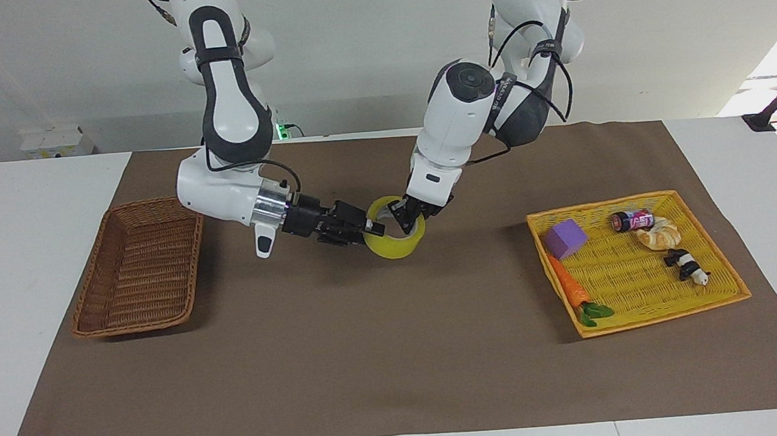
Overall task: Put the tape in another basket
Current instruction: 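Close the right gripper on the tape roll held by the left gripper, then carry the tape with the right gripper while the left gripper withdraws, then lower the tape into the brown basket and open the right gripper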
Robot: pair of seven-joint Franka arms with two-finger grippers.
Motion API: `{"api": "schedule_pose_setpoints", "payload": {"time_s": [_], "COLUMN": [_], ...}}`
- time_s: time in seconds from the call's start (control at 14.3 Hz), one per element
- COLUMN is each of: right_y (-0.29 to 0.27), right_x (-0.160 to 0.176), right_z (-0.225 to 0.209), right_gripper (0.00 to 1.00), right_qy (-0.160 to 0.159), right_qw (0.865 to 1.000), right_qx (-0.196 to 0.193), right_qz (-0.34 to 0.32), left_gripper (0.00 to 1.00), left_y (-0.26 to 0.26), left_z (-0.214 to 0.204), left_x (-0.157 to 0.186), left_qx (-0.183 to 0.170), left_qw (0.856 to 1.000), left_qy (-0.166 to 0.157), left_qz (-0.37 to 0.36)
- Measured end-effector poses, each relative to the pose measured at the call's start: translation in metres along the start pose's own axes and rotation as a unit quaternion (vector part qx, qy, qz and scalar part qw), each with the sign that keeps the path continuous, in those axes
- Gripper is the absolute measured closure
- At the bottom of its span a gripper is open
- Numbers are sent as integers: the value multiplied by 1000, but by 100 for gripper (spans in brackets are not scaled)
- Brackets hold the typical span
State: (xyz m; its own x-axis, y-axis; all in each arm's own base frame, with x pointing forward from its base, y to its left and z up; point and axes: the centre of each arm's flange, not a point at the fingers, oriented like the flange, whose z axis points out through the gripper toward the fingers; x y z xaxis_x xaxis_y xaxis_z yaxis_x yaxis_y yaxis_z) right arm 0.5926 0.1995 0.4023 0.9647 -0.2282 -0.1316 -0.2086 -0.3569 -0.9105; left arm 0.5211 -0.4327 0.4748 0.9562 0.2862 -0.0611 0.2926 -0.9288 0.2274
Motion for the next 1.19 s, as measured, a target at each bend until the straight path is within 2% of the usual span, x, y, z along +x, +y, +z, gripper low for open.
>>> {"api": "schedule_pose_setpoints", "payload": {"time_s": [0.28, 0.42, 0.56, 0.7, 0.84, 0.91, 1.05, 1.19], "right_y": [7, 17, 34, 58, 88, 103, 136, 179], "right_x": [3, 18, 43, 64, 68, 66, 62, 62], "right_z": [-9, -41, -112, -205, -300, -343, -418, -454], "right_gripper": [45, 45, 45, 45, 45, 45, 45, 45], "right_qy": [-13, -24, -29, -22, -22, -28, -45, -54], "right_qw": [999, 998, 994, 989, 983, 979, 974, 970], "right_qx": [-25, -55, -91, -122, -156, -172, -178, -173], "right_qz": [-14, -27, -46, -75, -98, -106, -134, -163], "left_gripper": [26, 3, 0, 0, 0, 0, 0, 0], "left_y": [2, -16, -72, -161, -248, -284, -342, -387], "left_z": [-34, -64, -100, -133, -155, -162, -172, -175], "left_x": [4, 25, 77, 140, 190, 207, 228, 239], "left_qx": [-12, -6, 7, 23, 26, 26, 36, 54], "left_qw": [1000, 1000, 998, 997, 997, 998, 998, 998], "left_qy": [11, 13, 17, 14, 16, 18, 24, 24], "left_qz": [-1, -21, -53, -67, -66, -60, -33, -5]}}
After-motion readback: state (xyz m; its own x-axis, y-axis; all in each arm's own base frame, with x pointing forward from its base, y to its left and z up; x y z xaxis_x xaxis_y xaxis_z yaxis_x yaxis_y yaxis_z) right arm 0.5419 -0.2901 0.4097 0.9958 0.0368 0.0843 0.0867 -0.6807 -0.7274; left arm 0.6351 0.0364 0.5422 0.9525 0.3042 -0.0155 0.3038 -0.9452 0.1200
